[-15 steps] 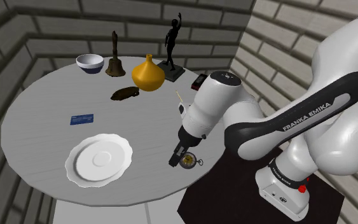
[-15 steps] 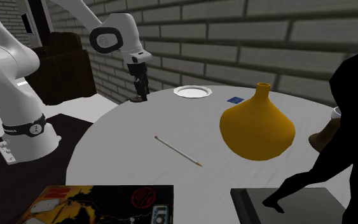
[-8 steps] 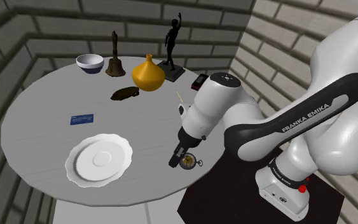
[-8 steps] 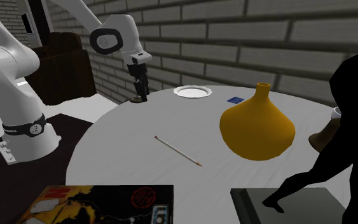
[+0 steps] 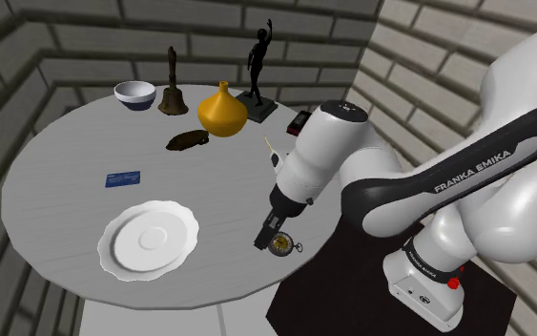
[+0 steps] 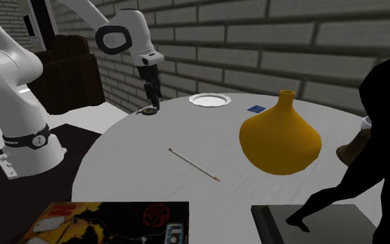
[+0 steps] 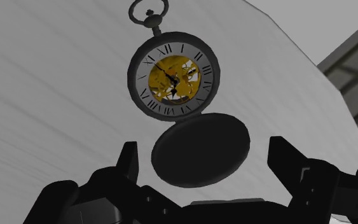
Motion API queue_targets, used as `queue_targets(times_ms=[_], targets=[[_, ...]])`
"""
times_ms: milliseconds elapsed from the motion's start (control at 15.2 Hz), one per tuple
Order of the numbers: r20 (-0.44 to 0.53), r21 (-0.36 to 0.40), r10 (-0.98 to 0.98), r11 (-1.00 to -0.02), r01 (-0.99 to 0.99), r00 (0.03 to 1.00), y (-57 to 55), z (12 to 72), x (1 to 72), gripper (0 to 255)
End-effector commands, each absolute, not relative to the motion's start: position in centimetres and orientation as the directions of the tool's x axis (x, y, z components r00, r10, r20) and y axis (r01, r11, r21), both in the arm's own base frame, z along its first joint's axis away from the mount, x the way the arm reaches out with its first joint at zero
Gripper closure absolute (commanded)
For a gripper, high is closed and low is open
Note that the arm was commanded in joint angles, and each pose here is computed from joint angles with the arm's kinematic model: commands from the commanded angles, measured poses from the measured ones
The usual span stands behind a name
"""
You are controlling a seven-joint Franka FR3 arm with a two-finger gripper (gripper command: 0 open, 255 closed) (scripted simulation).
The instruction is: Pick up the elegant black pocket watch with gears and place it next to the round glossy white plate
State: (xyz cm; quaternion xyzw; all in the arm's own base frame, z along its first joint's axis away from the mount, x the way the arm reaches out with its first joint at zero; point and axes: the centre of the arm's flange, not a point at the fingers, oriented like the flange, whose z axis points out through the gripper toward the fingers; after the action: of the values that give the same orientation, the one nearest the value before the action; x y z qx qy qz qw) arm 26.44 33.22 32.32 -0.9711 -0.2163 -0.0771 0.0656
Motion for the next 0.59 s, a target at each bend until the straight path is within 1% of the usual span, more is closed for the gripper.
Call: queue_targets(times_ms=[0, 66, 528], targets=[[0.177, -0.094, 0.41, -0.898, 0.43, 0.895, 32.8, 34.6, 26.2, 0], [0.177, -0.094, 0.41, -0.898, 0.43, 0.895, 32.7, 35.6, 26.1, 0], [0.177, -0.094, 0.41, -0.898, 0.43, 0.895, 32.7, 35.6, 26.1, 0]])
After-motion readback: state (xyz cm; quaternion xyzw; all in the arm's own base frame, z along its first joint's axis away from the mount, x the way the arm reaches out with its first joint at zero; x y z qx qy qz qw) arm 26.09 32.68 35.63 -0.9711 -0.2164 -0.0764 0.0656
